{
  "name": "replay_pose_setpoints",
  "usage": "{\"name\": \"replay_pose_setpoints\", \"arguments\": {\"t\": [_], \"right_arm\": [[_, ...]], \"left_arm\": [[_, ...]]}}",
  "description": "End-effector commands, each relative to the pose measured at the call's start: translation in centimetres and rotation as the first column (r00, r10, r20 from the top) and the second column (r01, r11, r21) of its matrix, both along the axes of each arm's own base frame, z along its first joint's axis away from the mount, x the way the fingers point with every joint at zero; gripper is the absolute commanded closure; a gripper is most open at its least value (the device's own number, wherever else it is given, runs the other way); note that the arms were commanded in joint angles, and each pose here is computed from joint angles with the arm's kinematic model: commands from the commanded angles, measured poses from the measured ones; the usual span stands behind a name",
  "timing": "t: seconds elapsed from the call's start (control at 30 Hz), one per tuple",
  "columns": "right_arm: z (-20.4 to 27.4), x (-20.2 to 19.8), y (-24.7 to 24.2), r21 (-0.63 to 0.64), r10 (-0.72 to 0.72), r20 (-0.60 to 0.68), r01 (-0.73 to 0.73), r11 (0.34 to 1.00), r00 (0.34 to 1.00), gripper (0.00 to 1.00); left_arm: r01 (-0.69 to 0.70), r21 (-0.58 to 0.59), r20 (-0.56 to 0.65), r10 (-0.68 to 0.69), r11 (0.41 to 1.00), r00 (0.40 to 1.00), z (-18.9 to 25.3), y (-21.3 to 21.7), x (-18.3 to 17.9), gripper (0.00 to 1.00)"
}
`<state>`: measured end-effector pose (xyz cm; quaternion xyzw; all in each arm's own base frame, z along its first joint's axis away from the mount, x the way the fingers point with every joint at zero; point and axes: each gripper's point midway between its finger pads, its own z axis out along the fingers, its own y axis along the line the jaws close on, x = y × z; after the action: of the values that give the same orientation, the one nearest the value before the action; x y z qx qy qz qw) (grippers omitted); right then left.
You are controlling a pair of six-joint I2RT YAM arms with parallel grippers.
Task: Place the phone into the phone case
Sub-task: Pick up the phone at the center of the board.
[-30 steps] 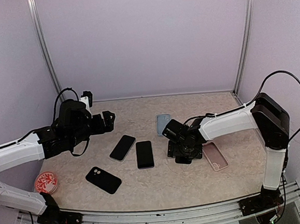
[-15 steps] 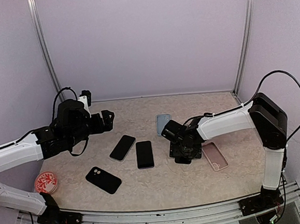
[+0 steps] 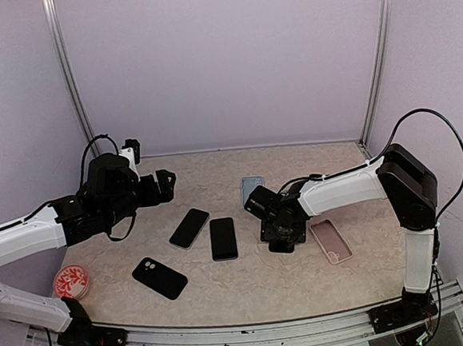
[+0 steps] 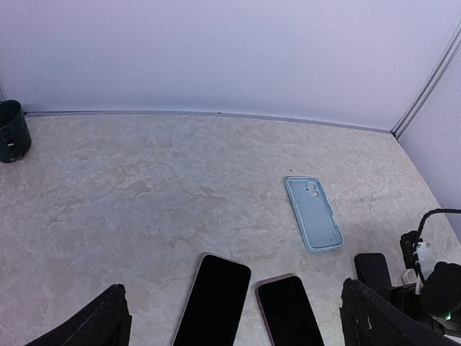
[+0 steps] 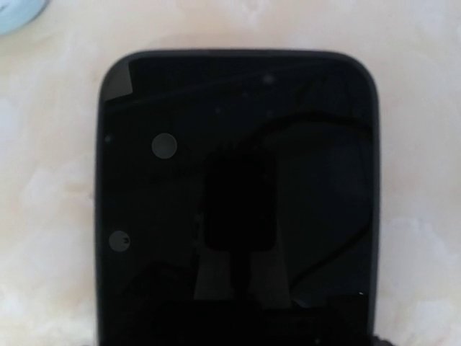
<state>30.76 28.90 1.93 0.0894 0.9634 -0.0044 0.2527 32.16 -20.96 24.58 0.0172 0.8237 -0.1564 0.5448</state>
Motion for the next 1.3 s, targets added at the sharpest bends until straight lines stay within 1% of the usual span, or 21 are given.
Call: {"name": "replay_pose_setpoints", "arguments": {"t": [0.0,0.1,0.23,0.37,0.47,0.6,0.77,0.87,1.03,1.27], "right_arm": [[-2.0,-1.8,-1.2,-0.052,0.014,-0.067,-0.017,0.998,0.998,0.27],[-1.8,-1.7,-1.3,-0.063,0.026,-0.059,-0.030,0.998,0.998,0.30],[-1.0,-1.3,-1.5,-0.082,0.070,-0.031,-0.072,0.994,0.997,0.30],[0.6,-0.8,-1.4,-0.099,0.143,0.018,-0.141,0.985,0.990,0.31],[1.8,-0.2,-0.6,-0.105,0.237,0.054,-0.230,0.967,0.970,0.31],[2.3,0.1,0.9,-0.106,0.380,0.085,-0.371,0.923,0.921,0.31],[2.3,0.2,1.3,-0.146,0.468,0.098,-0.452,0.880,0.879,0.31],[2.5,0.1,1.9,-0.145,0.526,0.109,-0.510,0.848,0.844,0.30],[3.4,-0.4,3.5,-0.116,0.626,0.144,-0.615,0.780,0.766,0.30],[3.4,-2.0,5.3,-0.084,0.755,0.146,-0.752,0.653,0.639,0.29]], "left_arm": [[-0.004,-0.002,0.032,0.004,1.000,0.999,0.9,0.2,-0.2,0.01],[-0.005,-0.003,0.031,0.005,1.000,1.000,0.9,0.2,-0.2,0.01],[-0.004,-0.004,0.030,0.004,1.000,1.000,1.0,0.2,-0.2,0.01],[-0.004,-0.006,0.027,0.004,1.000,1.000,0.9,0.1,-0.2,0.01],[0.000,-0.009,0.024,0.000,1.000,1.000,0.9,0.0,-0.2,0.01],[0.006,-0.015,0.021,-0.006,1.000,1.000,0.8,-0.1,-0.3,0.01],[0.007,-0.020,0.023,-0.007,1.000,1.000,1.1,-0.1,-0.3,0.01],[0.012,-0.024,0.020,-0.011,1.000,1.000,1.0,-0.2,-0.4,0.01],[0.022,-0.035,0.009,-0.022,0.999,1.000,0.7,-0.5,-0.4,0.01],[0.036,-0.050,-0.010,-0.037,0.998,0.999,0.0,-1.0,-0.4,0.01]]}}
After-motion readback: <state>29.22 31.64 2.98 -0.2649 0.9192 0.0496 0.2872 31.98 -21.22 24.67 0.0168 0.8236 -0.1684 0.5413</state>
